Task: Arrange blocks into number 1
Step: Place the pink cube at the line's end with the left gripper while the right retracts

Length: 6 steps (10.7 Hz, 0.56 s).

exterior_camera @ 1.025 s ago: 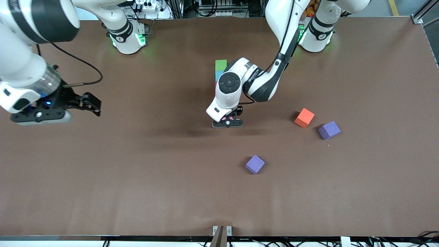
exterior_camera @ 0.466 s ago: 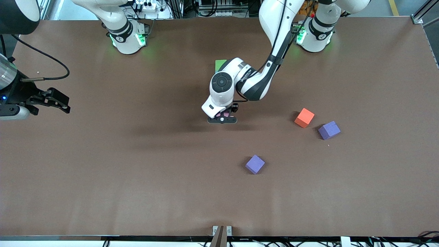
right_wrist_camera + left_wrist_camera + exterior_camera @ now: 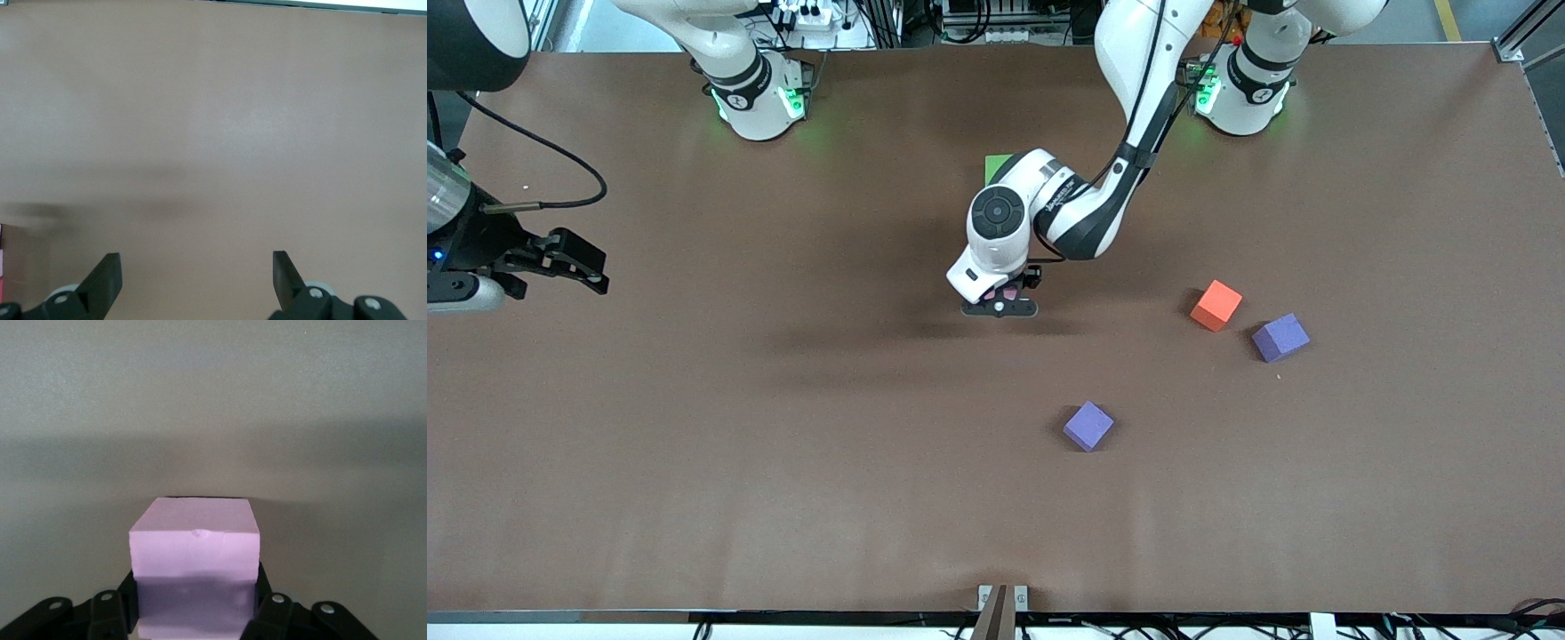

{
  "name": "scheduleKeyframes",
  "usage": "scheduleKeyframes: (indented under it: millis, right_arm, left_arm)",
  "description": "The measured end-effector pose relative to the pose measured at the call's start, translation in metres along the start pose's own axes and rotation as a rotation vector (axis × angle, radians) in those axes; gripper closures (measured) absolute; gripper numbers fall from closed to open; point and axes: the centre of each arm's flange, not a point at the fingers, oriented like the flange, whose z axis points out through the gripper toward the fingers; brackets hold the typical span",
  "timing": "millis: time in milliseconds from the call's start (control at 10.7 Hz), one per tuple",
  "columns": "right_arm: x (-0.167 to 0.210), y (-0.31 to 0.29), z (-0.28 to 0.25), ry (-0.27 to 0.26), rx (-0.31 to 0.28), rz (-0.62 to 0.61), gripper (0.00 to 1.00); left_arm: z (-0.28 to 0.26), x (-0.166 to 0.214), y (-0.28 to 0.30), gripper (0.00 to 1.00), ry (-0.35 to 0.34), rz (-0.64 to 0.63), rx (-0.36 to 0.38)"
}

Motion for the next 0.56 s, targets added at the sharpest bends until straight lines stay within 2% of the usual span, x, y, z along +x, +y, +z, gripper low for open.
scheduleKeyframes:
  millis: [280,373,466,559]
  right_arm:
    - [0.0001,-0.0003,0.0004,-0.001,0.000,-0.001,0.00]
    - [0.0002,-0.0007,0.0007,-0.001,0.000,-0.001,0.00]
    - [0.0004,-0.0013,0.0010,-0.002,0.001,-0.002,0.00]
    - [0.0004,-0.0023,0.0012,-0.002,0.001,-0.004,0.00]
  left_arm:
    - [-0.0005,0.0007,0.0006,0.36,0.007,0.000,-0.005]
    - [-0.0008,0.0010,0.0008,0.32,0.010,0.002,-0.007]
    - [-0.0027,0.0025,0.0012,0.25,0.021,0.007,-0.009]
    - [-0.0093,0.0059,0.0021,0.11,0.038,0.009,-0.016]
